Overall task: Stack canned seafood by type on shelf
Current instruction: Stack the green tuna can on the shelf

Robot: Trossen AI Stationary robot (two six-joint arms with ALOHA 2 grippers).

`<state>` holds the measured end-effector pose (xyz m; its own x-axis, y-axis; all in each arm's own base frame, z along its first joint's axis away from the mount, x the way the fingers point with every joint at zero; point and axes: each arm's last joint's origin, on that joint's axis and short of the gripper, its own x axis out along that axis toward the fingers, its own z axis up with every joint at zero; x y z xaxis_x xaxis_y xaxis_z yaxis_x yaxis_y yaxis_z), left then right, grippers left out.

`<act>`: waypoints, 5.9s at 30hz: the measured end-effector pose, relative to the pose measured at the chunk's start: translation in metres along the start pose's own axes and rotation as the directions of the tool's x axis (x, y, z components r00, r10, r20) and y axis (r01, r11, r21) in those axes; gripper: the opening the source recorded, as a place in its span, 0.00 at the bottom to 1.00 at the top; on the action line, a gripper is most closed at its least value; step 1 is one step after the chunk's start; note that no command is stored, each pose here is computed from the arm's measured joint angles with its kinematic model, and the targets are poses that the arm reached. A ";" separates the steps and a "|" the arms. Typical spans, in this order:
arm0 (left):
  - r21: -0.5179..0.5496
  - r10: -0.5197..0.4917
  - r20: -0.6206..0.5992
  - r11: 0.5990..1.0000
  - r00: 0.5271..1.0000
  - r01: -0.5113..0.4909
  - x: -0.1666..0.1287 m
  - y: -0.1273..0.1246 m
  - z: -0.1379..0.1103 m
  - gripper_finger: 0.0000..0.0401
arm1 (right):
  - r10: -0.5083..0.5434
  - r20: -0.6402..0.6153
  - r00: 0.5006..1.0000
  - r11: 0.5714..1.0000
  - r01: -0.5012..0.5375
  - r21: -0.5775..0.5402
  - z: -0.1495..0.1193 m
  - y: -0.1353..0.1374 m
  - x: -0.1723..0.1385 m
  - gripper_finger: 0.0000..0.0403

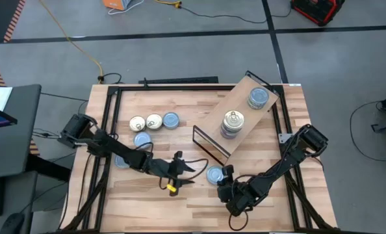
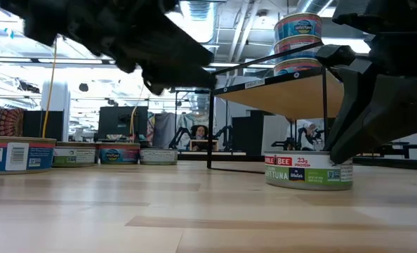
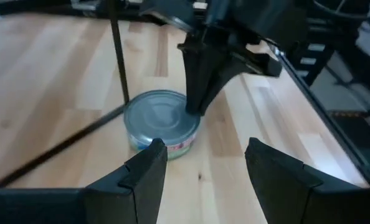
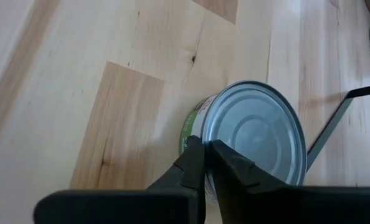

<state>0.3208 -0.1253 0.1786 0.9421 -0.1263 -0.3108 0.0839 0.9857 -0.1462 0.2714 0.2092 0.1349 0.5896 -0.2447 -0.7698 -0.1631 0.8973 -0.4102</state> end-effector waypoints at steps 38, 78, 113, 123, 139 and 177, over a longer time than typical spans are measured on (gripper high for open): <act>-0.146 -0.048 -0.098 0.989 0.994 0.034 0.023 -0.008 0.002 0.51 | 0.163 0.011 0.987 0.865 -0.148 0.479 0.028 -0.038 -0.048 0.30; -0.058 0.058 -0.330 0.995 0.942 -0.082 0.082 0.015 -0.017 0.17 | -0.019 0.001 1.000 0.810 0.015 0.587 -0.007 -0.008 -0.091 0.62; 0.214 0.313 -0.360 0.945 0.879 -0.248 0.058 0.020 -0.003 0.09 | 0.001 0.049 0.999 0.833 -0.028 0.552 0.006 -0.009 -0.075 0.62; 0.407 0.352 -0.233 0.882 0.906 -0.238 0.058 0.003 0.004 0.34 | 0.005 0.074 0.997 0.826 -0.046 0.562 0.011 -0.011 -0.073 0.62; 0.878 0.321 -0.294 0.462 0.900 0.122 0.076 0.018 -0.019 0.26 | 0.010 0.114 0.993 0.817 -0.074 0.572 0.018 -0.015 -0.071 0.62; 0.831 0.441 -0.359 0.551 0.823 0.067 0.028 -0.039 -0.025 0.00 | 0.007 0.108 0.994 0.818 -0.068 0.571 0.017 -0.015 -0.071 0.62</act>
<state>0.3357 -0.1701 0.1520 0.6953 0.2905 -0.6574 0.3799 0.6280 0.6793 0.2458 0.2196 0.2037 0.6704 -0.1972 -0.7153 0.2780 0.9606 -0.0043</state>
